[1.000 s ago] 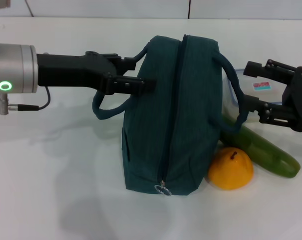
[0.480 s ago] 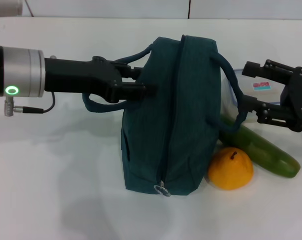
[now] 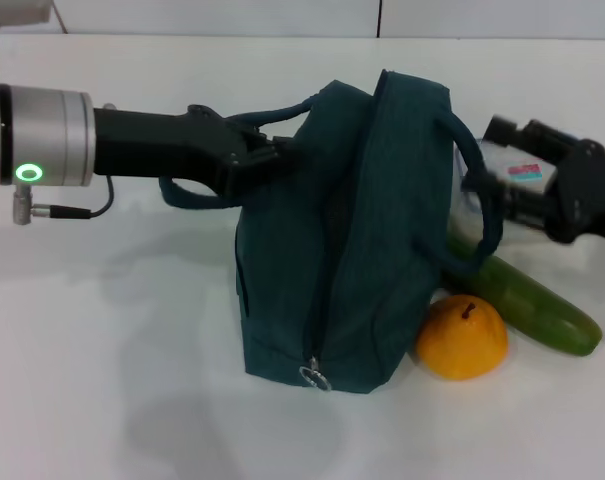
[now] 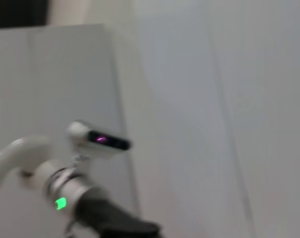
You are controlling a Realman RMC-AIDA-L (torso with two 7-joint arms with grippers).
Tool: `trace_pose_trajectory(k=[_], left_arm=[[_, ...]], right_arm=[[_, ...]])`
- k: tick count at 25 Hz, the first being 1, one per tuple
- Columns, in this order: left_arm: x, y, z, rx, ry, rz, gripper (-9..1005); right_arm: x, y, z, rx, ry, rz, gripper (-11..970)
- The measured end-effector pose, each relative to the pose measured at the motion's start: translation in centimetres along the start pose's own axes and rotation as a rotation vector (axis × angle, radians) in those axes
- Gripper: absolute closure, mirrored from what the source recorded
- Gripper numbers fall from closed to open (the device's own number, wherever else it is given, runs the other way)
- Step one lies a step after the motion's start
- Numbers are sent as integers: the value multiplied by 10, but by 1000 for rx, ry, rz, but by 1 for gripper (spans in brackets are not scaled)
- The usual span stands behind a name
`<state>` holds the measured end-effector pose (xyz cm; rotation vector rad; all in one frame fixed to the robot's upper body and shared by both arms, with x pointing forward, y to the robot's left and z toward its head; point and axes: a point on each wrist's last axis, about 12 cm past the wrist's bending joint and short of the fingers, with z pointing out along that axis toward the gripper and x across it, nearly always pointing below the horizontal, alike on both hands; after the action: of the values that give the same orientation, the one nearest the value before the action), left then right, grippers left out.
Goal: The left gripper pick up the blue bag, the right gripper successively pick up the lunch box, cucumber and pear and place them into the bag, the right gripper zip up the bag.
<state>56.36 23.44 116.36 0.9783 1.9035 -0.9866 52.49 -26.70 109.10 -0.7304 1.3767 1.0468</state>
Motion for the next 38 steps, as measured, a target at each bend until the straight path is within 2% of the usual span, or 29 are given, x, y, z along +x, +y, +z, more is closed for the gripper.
trace_pose_trajectory(k=[4,7,9,17,19,21,22,31,38], left_arm=[[-3,4,6,-8,0,-1,845],[-6,6,12,0,15,1,907],[-9,6,16,-1,36,15,949],[-20,8,25,-2,67,59,950],[-22,8,25,-4,67,67,950],[-23,8,24,-7,65,68,950],[-23,8,24,-9,64,69,950],[-22,10,21,-21,63,77,951],[-20,11,18,-32,72,80,951]], right_arm=[[11,-5,-1,173,-140,111,207],[20,-7,-10,332,-258,200,207],[22,-8,-18,399,-317,249,207],[43,-6,-38,526,-426,650,207],[51,-3,-45,563,-445,736,206],[53,-2,-47,584,-456,760,206],[60,1,-55,643,-491,812,206],[67,5,-62,680,-512,860,206],[74,2,-65,736,-490,910,206]])
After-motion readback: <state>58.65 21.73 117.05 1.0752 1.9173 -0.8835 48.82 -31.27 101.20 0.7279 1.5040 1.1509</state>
